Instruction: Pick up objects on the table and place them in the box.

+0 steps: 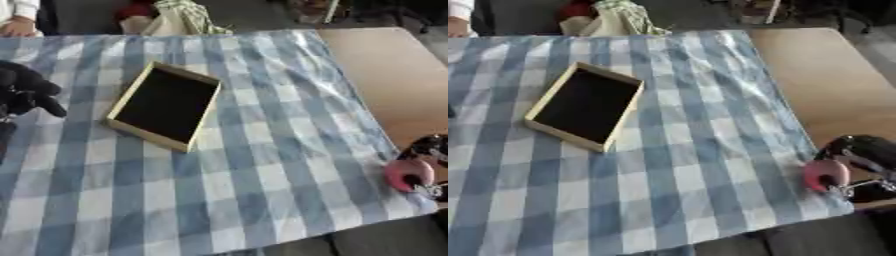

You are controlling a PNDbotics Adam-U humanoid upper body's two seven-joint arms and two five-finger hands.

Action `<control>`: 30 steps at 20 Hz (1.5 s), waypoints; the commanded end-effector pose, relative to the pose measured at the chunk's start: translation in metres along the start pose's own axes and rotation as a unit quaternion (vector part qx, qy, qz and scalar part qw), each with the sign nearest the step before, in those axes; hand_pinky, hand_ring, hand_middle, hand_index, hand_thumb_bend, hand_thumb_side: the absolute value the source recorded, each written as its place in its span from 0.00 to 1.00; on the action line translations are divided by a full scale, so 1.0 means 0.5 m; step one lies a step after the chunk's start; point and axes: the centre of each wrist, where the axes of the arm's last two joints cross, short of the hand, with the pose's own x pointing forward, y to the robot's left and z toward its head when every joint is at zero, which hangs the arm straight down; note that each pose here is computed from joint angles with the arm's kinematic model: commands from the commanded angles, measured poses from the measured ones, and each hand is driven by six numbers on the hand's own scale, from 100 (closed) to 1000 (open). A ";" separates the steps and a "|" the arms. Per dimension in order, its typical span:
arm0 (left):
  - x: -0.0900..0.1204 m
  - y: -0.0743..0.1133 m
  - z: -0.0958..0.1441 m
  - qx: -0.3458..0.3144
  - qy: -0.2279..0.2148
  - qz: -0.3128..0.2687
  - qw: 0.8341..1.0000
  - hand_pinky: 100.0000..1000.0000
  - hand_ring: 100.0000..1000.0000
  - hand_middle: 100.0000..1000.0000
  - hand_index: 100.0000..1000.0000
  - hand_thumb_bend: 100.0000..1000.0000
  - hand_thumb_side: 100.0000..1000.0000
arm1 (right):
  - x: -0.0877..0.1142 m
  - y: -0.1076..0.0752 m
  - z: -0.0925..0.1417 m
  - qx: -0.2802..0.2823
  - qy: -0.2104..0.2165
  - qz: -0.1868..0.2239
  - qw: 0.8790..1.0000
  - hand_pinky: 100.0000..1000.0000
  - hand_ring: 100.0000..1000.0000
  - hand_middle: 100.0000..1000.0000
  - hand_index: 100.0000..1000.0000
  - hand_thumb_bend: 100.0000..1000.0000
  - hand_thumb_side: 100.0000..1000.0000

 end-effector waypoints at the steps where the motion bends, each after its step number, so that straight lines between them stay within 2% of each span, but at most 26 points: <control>1: 0.010 -0.002 -0.011 -0.010 -0.011 -0.001 1.000 0.56 0.69 0.66 0.75 0.00 0.56 | -0.004 -0.031 0.003 -0.007 -0.006 0.014 1.000 0.78 0.69 0.48 0.72 0.00 0.02; 6: 0.010 -0.002 -0.011 -0.012 -0.009 0.000 1.000 0.56 0.69 0.66 0.75 0.00 0.56 | 0.007 -0.053 0.002 -0.020 -0.020 0.008 1.000 0.78 0.70 0.52 0.75 0.00 0.00; 14: 0.009 -0.003 -0.010 -0.012 -0.007 0.003 1.000 0.56 0.69 0.66 0.75 0.00 0.56 | 0.022 -0.095 0.001 -0.057 -0.021 0.014 0.998 0.77 0.68 0.51 0.72 0.00 0.00; 20: 0.009 -0.003 -0.010 -0.012 -0.008 0.004 1.000 0.56 0.69 0.66 0.75 0.00 0.56 | 0.027 -0.129 -0.002 -0.080 -0.024 0.034 0.996 0.77 0.69 0.53 0.72 0.00 0.00; 26: 0.009 -0.004 -0.012 -0.013 -0.009 0.007 1.000 0.56 0.69 0.66 0.75 0.00 0.56 | 0.031 -0.180 -0.018 -0.106 -0.041 0.059 0.992 0.78 0.70 0.54 0.72 0.00 0.00; 30: 0.009 -0.005 -0.015 -0.015 -0.011 0.009 1.000 0.56 0.69 0.66 0.75 0.00 0.56 | 0.032 -0.229 -0.037 -0.129 -0.056 0.079 0.987 0.78 0.69 0.53 0.72 0.00 0.00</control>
